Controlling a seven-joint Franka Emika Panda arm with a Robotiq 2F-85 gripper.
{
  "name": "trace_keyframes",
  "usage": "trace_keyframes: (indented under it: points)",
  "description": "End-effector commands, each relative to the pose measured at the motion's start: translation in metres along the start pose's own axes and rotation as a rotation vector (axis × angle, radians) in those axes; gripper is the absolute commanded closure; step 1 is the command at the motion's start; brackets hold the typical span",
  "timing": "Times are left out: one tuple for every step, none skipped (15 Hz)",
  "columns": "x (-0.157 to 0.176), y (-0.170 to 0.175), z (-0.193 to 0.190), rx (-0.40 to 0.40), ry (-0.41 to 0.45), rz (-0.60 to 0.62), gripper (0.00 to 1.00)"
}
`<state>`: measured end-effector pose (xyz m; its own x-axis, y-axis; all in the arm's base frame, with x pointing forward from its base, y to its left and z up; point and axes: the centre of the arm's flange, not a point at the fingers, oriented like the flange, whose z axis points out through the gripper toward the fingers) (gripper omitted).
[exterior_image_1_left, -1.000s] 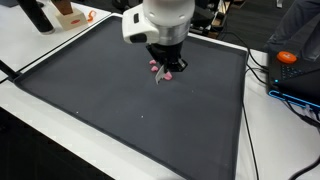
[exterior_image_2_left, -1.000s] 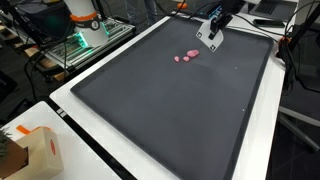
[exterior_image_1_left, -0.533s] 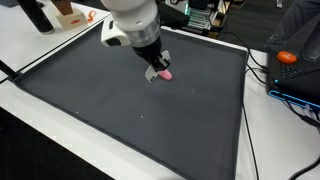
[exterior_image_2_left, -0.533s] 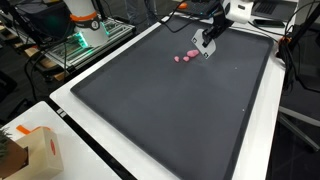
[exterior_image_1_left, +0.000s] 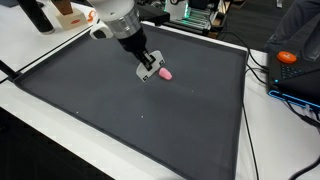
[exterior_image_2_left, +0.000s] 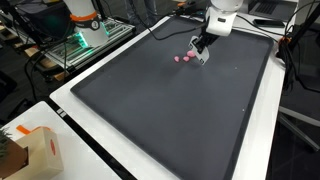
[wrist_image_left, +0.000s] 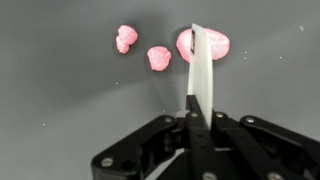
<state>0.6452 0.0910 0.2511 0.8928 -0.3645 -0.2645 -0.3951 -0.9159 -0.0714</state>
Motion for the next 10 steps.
trace_keyframes:
  points:
    - [-0.034, 0.034, -0.003, 0.074, 0.025, 0.017, 0.99]
    - [-0.038, 0.041, -0.004, 0.087, 0.028, 0.028, 0.99]
    - [-0.042, 0.046, -0.005, 0.098, 0.033, 0.038, 0.99]
    - [-0.045, 0.051, -0.006, 0.111, 0.034, 0.047, 0.99]
    - [-0.050, 0.057, -0.007, 0.125, 0.040, 0.056, 0.99]
    - [-0.054, 0.062, -0.009, 0.141, 0.047, 0.062, 0.99]
    - [-0.059, 0.067, -0.010, 0.153, 0.054, 0.070, 0.99]
    - [-0.063, 0.071, -0.011, 0.164, 0.060, 0.076, 0.99]
    - [-0.067, 0.075, -0.011, 0.172, 0.066, 0.081, 0.99]
    - [-0.071, 0.079, -0.011, 0.179, 0.074, 0.081, 0.99]
